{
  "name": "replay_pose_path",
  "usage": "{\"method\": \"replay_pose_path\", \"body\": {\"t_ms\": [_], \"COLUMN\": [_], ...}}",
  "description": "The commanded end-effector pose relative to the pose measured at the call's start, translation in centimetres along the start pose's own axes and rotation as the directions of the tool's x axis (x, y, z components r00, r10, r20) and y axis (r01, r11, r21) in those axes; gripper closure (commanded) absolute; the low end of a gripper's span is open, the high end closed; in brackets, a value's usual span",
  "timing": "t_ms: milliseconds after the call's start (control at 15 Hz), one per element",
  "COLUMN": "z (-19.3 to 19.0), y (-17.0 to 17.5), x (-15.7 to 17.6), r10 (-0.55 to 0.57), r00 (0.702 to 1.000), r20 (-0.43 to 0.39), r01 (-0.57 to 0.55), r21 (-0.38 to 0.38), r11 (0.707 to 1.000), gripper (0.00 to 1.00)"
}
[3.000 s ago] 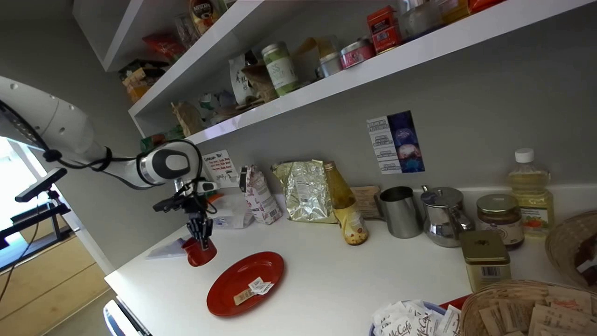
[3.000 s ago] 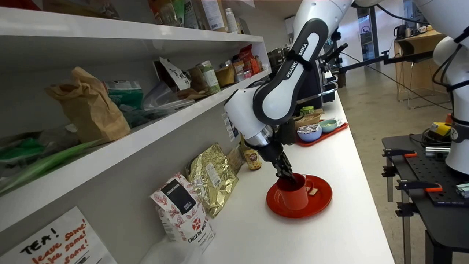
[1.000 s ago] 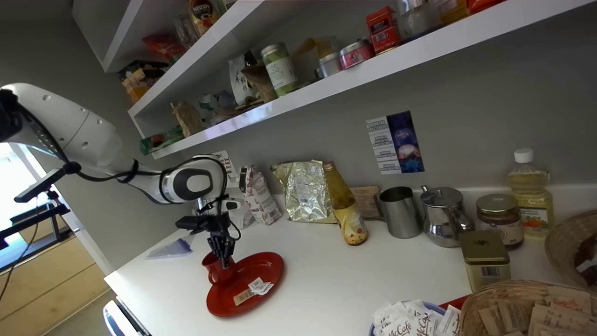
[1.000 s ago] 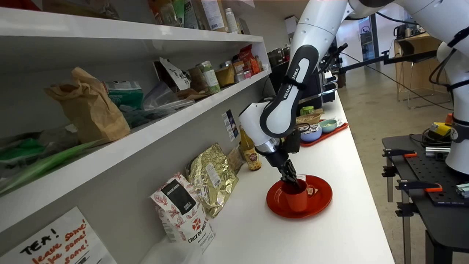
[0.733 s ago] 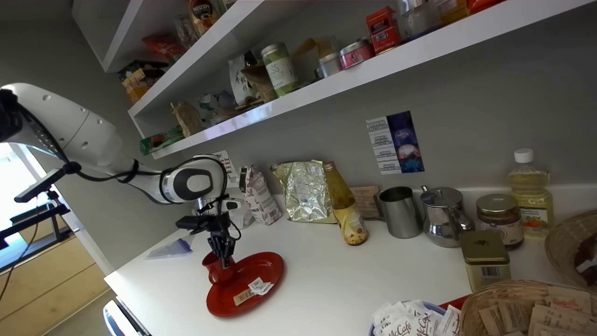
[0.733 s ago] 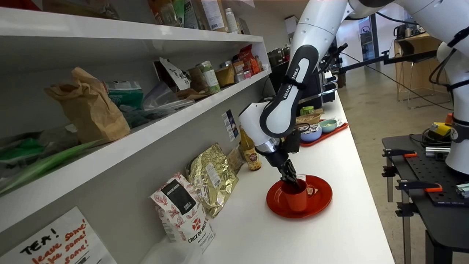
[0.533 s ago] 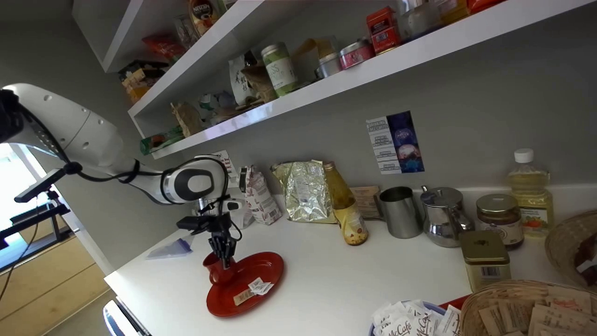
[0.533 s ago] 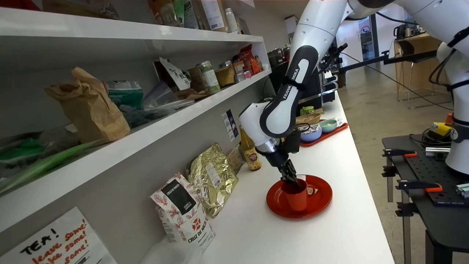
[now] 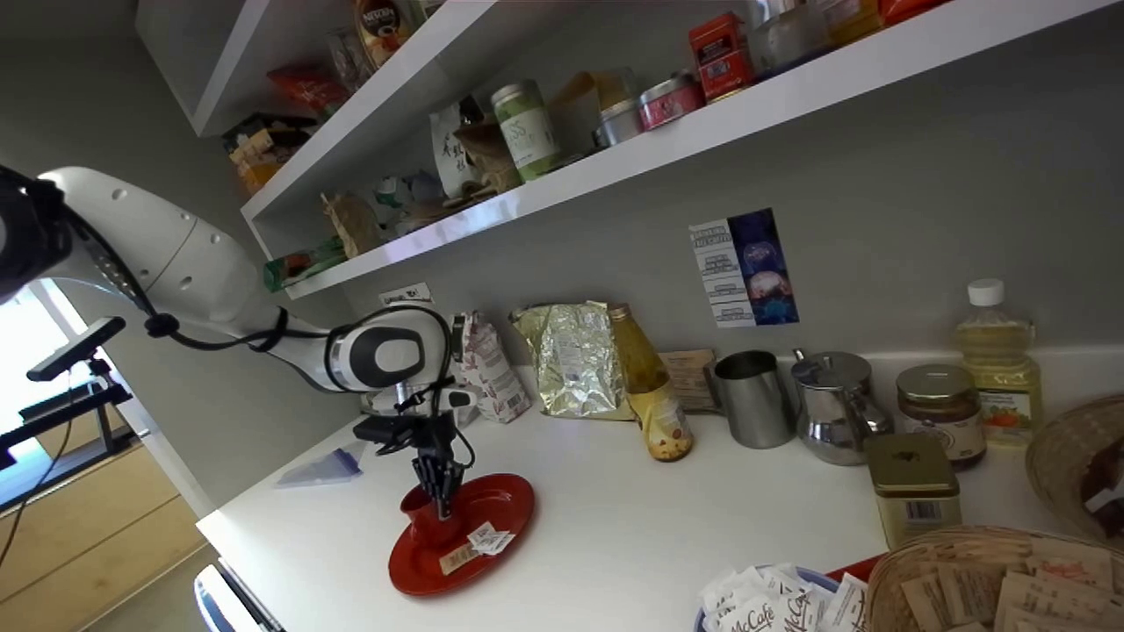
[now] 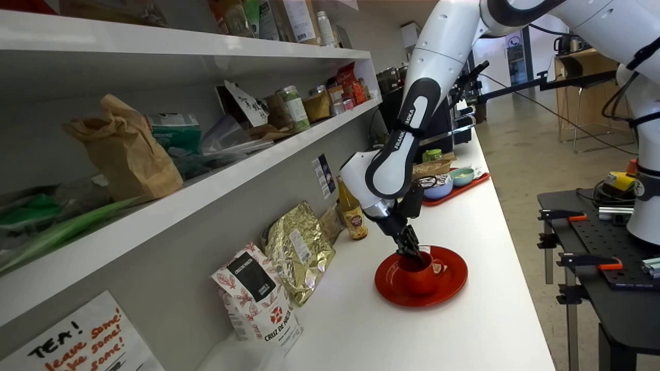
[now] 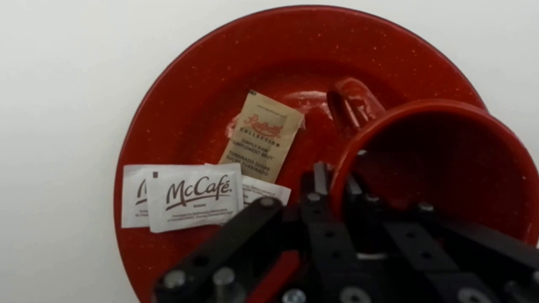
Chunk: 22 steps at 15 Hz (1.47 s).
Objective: Lift the mug from the countertop and put it on the plate
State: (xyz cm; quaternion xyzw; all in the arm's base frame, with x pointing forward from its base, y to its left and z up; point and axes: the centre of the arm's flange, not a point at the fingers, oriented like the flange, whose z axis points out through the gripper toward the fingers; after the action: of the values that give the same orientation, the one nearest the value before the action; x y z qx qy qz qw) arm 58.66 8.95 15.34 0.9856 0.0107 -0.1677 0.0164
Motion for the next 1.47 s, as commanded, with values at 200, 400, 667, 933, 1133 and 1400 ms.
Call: {"method": "replay_pose_path", "body": {"t_ms": [200,400,667,933,1133,1400], "z": [0.3,0.6,0.6,0.6,0.6,-0.4], "y": [0.6,0.6,0.6,0.6,0.6,0.7], "x": [0.7,0.8,0.8,0.8,0.8,0.2], "r10": [0.006,0.007,0.006,0.006,0.006,0.012], "r00": [1.000,1.000,1.000,1.000,1.000,1.000], "r20": [0.007,0.009,0.009,0.009,0.009,-0.008], "r01": [-0.006,-0.007,-0.006,-0.006,-0.006,-0.012], "r21": [0.004,0.003,0.003,0.003,0.003,0.009], "r11": [1.000,1.000,1.000,1.000,1.000,1.000], "gripper": [0.68,0.78,0.67,0.67,0.67,0.35]}}
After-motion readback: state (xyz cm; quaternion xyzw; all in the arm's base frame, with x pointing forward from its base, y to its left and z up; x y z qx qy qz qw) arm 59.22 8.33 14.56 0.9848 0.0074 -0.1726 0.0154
